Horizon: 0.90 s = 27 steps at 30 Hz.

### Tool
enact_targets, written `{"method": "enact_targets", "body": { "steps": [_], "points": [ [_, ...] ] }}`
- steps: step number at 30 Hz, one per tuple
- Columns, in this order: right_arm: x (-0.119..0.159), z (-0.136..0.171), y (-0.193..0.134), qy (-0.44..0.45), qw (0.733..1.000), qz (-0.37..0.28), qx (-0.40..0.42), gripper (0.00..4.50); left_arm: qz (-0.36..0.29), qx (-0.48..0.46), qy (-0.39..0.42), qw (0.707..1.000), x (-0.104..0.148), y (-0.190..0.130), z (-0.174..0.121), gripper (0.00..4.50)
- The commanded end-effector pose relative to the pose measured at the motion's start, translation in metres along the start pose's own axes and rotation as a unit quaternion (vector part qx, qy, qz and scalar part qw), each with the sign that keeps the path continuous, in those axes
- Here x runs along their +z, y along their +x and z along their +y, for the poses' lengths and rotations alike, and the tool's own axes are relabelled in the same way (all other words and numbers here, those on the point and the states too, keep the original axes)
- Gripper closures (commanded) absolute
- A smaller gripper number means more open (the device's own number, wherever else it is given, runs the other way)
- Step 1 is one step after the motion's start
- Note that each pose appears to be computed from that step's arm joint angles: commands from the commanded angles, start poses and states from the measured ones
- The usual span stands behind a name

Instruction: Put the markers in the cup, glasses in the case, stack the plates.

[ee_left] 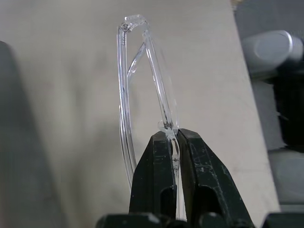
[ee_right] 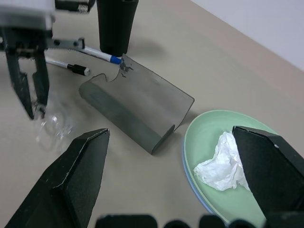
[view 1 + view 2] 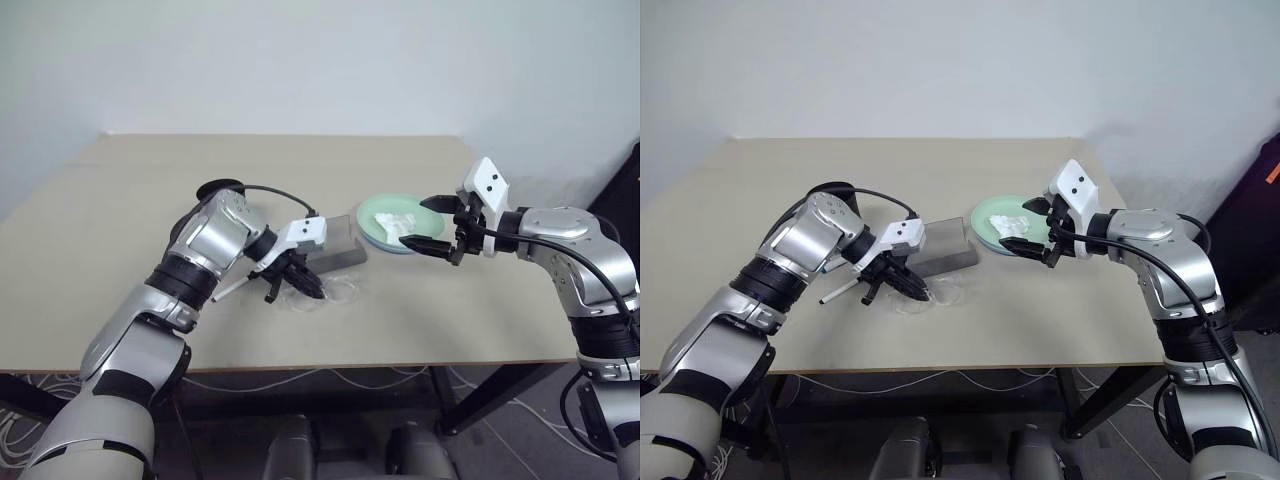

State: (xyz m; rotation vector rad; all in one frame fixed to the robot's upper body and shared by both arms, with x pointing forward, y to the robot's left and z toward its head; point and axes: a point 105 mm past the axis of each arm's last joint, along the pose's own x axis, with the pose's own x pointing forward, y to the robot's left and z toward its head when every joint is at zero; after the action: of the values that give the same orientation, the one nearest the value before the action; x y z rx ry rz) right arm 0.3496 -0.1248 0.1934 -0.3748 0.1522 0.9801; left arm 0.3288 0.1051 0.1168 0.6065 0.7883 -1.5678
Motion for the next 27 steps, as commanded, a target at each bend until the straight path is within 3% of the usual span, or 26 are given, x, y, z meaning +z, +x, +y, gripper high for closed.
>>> {"method": "enact_targets", "body": {
  "steps": [1,2,8,17,27],
  "points": [
    [0.016,0.000,-0.004,-0.019,1.000,-0.023,-0.004,0.00,0.004,-0.004,0.009,1.000,0.002,-0.004,-0.004,4.32],
    [0.016,0.000,-0.004,-0.019,1.000,-0.023,-0.004,0.00,0.006,-0.005,0.006,1.000,0.000,-0.003,-0.004,4.32],
    [0.015,0.002,-0.004,-0.017,1.000,-0.021,-0.001,0.00,0.007,0.017,0.014,1.000,0.001,-0.005,0.003,2.41],
    [0.013,0.002,-0.002,-0.017,1.000,-0.019,0.003,0.00,0.013,0.054,0.061,0.997,0.014,-0.011,0.012,2.41],
    [-0.012,0.025,-0.012,-0.042,0.996,0.038,0.068,0.00,0.058,0.071,0.094,0.991,0.021,0.003,0.007,2.41]
  ]
}}
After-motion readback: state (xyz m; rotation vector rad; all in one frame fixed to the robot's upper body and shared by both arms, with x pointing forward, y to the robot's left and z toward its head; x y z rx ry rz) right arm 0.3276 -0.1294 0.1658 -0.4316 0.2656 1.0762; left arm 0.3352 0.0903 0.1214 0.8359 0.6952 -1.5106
